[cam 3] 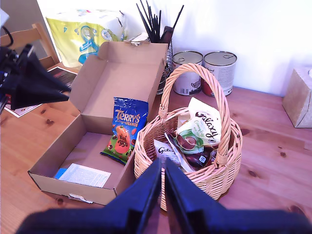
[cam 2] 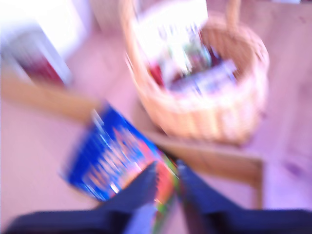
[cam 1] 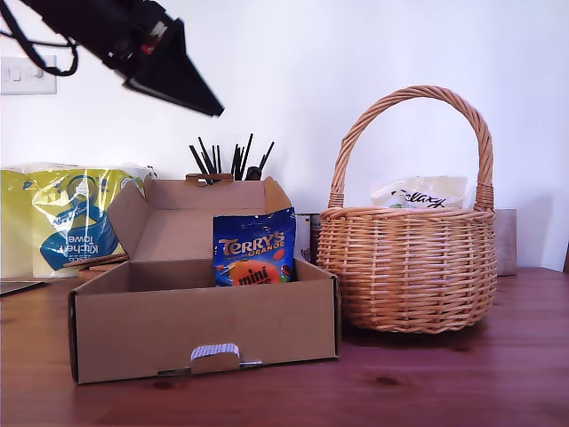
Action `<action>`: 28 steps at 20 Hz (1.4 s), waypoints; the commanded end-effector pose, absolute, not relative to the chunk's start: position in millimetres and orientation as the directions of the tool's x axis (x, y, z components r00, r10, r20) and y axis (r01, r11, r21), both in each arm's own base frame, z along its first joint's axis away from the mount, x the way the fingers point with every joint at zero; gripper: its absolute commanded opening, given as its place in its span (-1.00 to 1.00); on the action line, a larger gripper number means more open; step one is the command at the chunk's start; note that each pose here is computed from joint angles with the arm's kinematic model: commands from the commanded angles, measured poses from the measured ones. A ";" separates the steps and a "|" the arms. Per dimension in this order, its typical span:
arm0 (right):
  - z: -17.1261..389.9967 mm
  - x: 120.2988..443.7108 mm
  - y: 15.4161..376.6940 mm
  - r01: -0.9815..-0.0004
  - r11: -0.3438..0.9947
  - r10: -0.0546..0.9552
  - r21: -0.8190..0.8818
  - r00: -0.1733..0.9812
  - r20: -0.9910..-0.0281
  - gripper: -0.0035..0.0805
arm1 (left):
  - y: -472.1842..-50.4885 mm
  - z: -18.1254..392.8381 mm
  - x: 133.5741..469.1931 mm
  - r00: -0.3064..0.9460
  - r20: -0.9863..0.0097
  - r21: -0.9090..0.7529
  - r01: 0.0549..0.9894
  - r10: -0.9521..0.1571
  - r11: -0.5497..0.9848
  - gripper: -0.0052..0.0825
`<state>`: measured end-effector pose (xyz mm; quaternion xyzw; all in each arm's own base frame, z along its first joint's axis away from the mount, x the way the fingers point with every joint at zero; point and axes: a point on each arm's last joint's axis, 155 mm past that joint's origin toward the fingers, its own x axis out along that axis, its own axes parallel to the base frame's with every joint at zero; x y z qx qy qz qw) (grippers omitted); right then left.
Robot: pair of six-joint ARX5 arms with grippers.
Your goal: Move the bags of Easter eggs from the cardboard box on the left into the woven basket on the right side.
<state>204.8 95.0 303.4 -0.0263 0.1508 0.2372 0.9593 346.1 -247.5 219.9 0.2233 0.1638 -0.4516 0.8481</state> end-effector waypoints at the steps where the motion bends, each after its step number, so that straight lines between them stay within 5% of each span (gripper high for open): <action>1: 303.5 203.4 96.2 -0.470 0.882 0.454 0.018 0.840 -0.296 -0.94 | -244.8 208.5 360.4 0.545 -0.505 0.257 0.835 -0.670 0.486 0.43; 9: 303.5 203.0 97.1 -0.475 0.880 0.459 0.019 0.838 -0.295 -0.94 | -251.6 206.1 416.7 0.521 -0.581 0.283 0.849 -0.625 0.445 0.42; 17: 303.5 203.0 97.0 -0.482 0.876 0.459 -0.008 0.838 -0.296 -0.94 | -265.9 158.3 472.9 0.419 -0.702 0.218 0.896 -0.576 0.387 0.41; 28: 303.4 203.0 97.0 -0.482 0.876 0.459 -0.008 0.838 -0.296 -0.94 | -255.0 94.4 469.5 0.296 -0.801 0.086 0.917 -0.521 0.389 0.41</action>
